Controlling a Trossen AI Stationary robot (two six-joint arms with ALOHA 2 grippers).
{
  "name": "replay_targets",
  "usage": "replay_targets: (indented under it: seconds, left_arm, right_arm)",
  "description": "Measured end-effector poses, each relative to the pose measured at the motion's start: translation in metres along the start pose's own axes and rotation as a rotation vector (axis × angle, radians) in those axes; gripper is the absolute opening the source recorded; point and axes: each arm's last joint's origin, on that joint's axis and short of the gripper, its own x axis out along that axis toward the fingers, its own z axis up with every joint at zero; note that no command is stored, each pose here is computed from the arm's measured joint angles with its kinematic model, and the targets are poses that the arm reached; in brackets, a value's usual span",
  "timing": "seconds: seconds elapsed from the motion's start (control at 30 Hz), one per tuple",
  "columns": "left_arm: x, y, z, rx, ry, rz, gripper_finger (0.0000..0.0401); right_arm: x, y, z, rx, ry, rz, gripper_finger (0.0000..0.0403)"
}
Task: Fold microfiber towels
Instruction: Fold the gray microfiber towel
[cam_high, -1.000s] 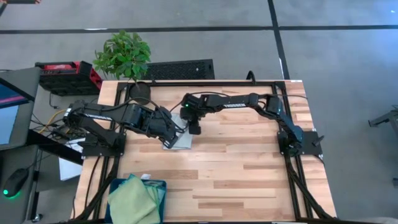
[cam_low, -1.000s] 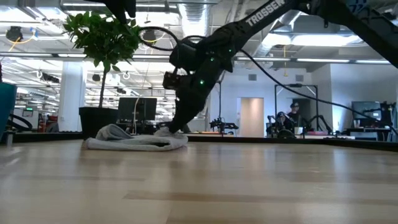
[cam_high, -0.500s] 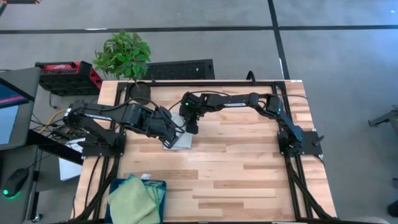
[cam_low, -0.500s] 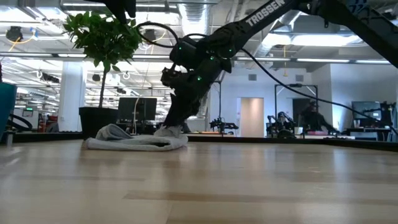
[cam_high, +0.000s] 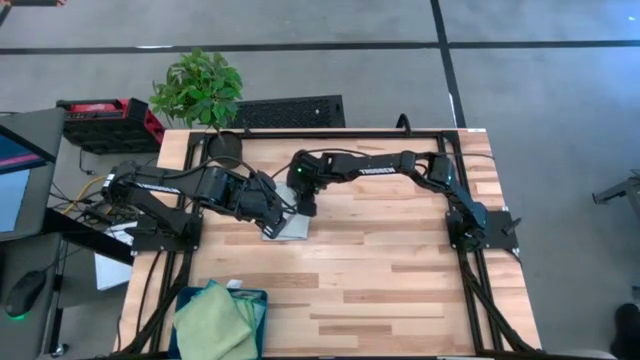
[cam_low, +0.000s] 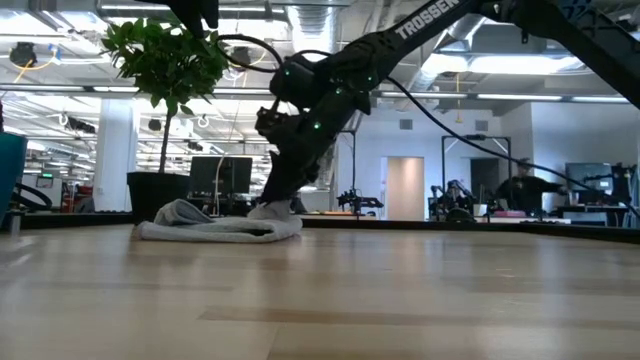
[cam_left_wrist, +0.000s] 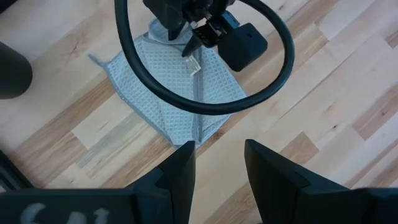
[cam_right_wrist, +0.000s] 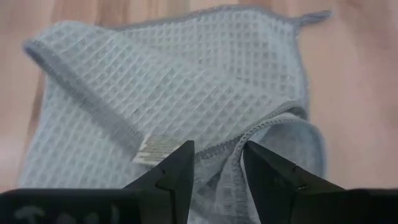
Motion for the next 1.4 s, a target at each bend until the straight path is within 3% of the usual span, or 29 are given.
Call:
replay_targets:
  seconds: [0.17,0.4,0.57,0.97,1.17,1.4]
  left_arm:
    - [0.0,0.0,0.0,0.0,0.0,0.0,0.0131]
    - [0.0,0.0,0.0,0.0,0.0,0.0,0.0131]
    - [0.0,0.0,0.0,-0.001,0.0,0.0,0.0131]
    - [0.0,0.0,0.0,-0.003,0.001,0.0,0.0131]
    - [0.0,0.0,0.0,-0.003,0.001,-0.001,0.0131]
    - [0.0,0.0,0.0,-0.004,0.001,-0.001,0.0131]
  right_arm:
    - [0.0,0.0,0.002,-0.006,-0.012,-0.046,0.0133]
    - [0.001,0.004,0.004,0.011,-0.024,-0.035,0.0013]
    - [0.002,0.009,0.009,0.047,-0.075,0.011,0.0008]
    - [-0.003,0.006,0.032,0.149,-0.315,0.0,0.0006]
    - [-0.006,0.007,0.042,0.129,-0.418,-0.006,0.0005]
    - [-0.007,0.01,0.045,0.119,-0.445,-0.003,0.0053]
